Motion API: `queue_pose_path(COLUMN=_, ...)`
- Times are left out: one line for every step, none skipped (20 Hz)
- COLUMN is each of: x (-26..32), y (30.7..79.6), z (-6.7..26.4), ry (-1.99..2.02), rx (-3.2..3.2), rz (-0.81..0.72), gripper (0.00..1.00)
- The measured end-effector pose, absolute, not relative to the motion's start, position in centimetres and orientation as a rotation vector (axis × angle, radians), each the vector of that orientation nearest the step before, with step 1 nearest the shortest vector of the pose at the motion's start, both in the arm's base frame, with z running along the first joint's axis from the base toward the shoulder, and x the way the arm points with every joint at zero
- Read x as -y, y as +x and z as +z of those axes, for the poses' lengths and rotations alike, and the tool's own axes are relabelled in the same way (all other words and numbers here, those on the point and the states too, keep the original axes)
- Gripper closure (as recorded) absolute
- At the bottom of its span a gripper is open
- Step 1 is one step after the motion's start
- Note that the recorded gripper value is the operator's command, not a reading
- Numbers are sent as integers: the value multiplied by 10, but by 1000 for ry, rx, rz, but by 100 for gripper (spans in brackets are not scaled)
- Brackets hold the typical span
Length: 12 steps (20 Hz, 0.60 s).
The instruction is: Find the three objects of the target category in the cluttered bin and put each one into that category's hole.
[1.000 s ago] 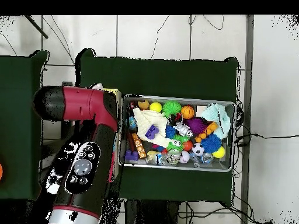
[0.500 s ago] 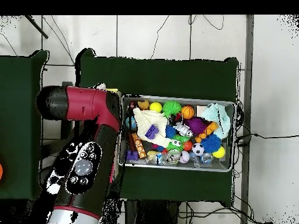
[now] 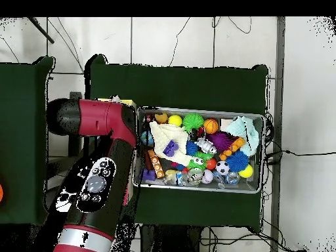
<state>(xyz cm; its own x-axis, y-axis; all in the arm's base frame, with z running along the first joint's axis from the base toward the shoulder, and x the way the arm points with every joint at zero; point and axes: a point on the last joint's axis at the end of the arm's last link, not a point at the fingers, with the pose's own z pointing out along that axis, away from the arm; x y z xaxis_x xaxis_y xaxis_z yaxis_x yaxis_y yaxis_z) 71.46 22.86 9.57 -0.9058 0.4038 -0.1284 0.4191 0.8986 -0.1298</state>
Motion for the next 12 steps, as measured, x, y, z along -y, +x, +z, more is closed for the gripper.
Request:
queue_pose_path(x=-228, y=714, z=94, ry=644, rx=-2966, rz=-238, gripper=100)
queue_pose_path(x=-228, y=714, z=94, ry=645, rx=-2966, rz=-238, gripper=100)
queue_pose_path(x=-228, y=714, z=94, ry=645, rx=-2965, rz=-239, gripper=100)
queue_pose_path(x=-228, y=714, z=94, ry=645, rx=-2965, rz=-238, gripper=100)
queue_pose_path(x=-228, y=714, z=94, ry=645, rx=-2965, rz=-238, gripper=100)
queue_pose_path(x=-228, y=714, z=94, ry=645, rx=-2966, rz=-238, gripper=100)
queue_pose_path(x=-228, y=714, z=94, ry=646, rx=-2966, rz=-238, gripper=100)
queue_pose_path(x=-228, y=714, z=93, ry=647, rx=-2966, rz=-238, gripper=100)
queue_pose_path(x=-227, y=714, z=93, ry=649, rx=-2966, rz=-237, gripper=100)
queue_pose_path(x=-227, y=714, z=93, ry=650, rx=-2967, rz=-237, gripper=100)
queue_pose_path(x=-227, y=714, z=92, ry=655, rx=-2967, rz=-234, gripper=100)
queue_pose_path(x=-226, y=714, z=92, ry=661, rx=-2967, rz=-231, gripper=100)
